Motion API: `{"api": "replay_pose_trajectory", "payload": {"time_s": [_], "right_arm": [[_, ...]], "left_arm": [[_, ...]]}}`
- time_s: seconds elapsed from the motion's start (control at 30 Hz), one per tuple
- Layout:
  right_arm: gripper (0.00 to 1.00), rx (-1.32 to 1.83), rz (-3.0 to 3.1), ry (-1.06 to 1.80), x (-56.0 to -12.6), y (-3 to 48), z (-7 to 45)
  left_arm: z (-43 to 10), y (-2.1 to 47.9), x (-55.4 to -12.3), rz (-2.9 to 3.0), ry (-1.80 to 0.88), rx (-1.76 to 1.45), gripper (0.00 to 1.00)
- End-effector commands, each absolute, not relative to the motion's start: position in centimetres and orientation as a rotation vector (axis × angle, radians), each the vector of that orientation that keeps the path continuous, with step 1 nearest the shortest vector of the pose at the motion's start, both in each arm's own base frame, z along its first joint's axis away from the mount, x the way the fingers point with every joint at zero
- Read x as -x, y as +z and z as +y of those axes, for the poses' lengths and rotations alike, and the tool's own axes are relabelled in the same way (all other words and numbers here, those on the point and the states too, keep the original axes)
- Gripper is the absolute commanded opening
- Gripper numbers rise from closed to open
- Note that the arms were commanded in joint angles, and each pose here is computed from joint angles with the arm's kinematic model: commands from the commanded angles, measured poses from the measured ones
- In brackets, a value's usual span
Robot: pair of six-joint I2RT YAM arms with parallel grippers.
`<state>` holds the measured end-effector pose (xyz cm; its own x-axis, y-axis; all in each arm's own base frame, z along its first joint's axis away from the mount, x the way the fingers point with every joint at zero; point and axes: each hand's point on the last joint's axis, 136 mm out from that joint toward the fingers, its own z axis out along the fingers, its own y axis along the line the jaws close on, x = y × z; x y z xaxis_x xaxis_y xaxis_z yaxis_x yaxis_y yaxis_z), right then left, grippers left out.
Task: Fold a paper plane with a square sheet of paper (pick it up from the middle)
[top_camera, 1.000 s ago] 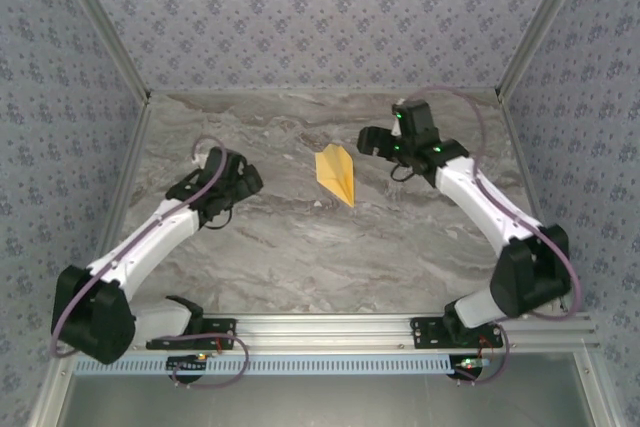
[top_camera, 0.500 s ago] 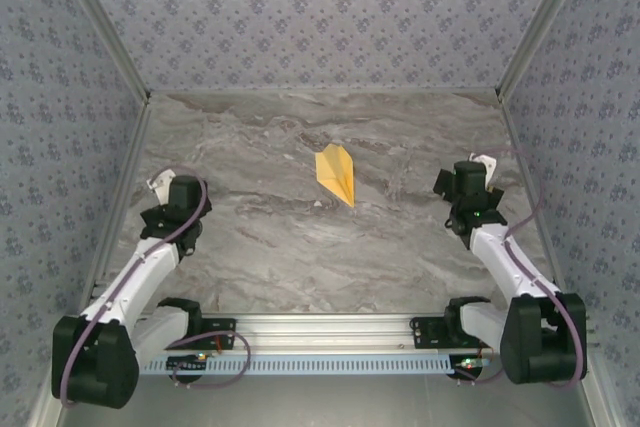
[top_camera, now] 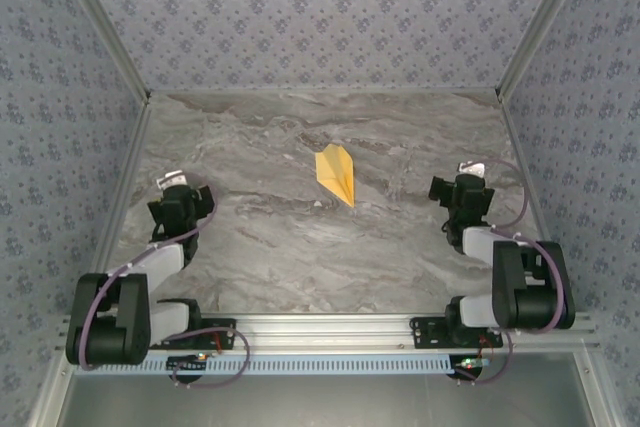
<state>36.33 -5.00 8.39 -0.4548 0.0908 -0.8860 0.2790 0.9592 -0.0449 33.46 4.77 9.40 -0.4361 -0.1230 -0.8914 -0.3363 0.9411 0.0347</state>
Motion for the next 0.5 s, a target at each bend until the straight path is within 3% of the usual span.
{"api": "replay_pose_trajectory", "payload": {"time_s": [0.0, 0.47], "right_arm": [[1.0, -0.173, 1.959, -0.166, -38.2, 9.7, -4.1], [1.0, -0.088, 1.971, -0.112, -38.7, 8.2, -2.7]], "left_arm": [[3.3, 12.1, -36.0, 1.901, 0.154, 0.212, 0.99], [2.8, 9.1, -39.4, 1.948, 0.127, 0.161, 0.99]]}}
